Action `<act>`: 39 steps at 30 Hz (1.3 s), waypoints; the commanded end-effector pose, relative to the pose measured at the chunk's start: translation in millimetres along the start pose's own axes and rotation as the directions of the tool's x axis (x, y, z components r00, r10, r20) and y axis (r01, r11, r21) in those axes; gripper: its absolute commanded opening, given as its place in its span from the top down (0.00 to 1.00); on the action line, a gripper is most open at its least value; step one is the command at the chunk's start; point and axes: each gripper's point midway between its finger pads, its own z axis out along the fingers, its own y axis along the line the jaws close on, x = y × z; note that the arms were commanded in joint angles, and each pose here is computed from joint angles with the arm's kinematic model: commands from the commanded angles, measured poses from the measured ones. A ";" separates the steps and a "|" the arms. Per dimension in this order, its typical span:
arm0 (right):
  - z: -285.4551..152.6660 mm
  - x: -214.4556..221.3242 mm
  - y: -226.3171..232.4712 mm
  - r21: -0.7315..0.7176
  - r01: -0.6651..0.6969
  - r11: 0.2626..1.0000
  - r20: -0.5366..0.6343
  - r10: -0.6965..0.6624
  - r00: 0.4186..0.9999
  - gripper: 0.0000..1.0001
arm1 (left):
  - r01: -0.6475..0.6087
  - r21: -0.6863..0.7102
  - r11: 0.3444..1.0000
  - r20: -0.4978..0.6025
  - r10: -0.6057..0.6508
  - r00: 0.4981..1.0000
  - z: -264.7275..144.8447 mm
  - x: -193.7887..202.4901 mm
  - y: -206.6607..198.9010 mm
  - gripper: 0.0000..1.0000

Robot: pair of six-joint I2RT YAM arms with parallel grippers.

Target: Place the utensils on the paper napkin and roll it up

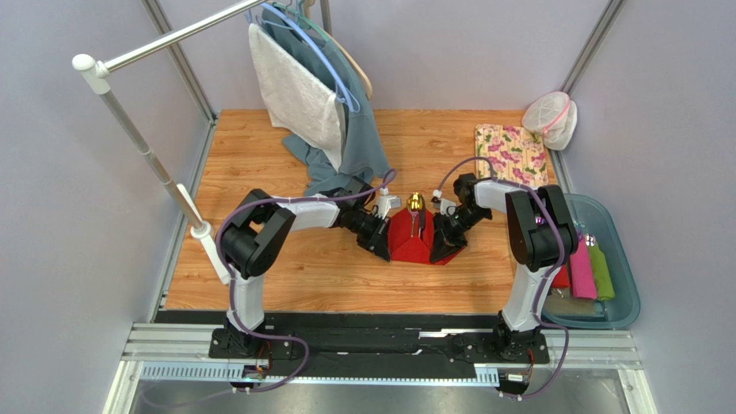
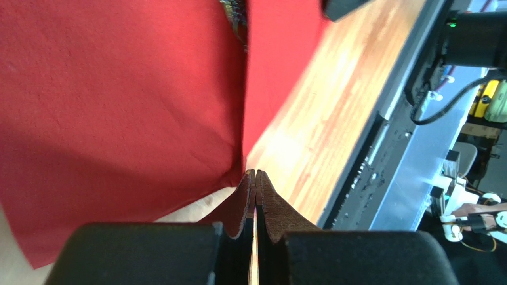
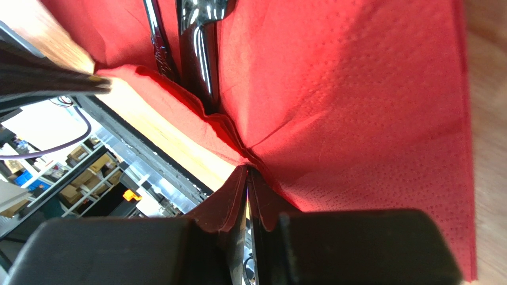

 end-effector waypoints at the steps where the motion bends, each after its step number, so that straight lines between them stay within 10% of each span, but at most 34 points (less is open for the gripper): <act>1: -1.6 -20.4 -22.2 0.103 0.061 0.993 0.046 -0.066 0.997 0.87 | -0.154 0.050 0.987 0.156 0.144 0.977 -23.4 -42.0 -34.7 0.93; 17: -5.5 -28.9 -13.6 0.077 0.058 0.995 0.040 -0.061 0.997 0.87 | -0.006 0.210 0.978 0.380 -0.075 0.922 2.3 -110.2 -48.5 0.85; 39: -19.5 -12.8 12.0 0.005 -0.012 1.000 0.012 0.012 1.000 0.84 | 0.107 0.193 0.975 0.313 -0.164 0.935 40.6 -95.6 -23.5 0.92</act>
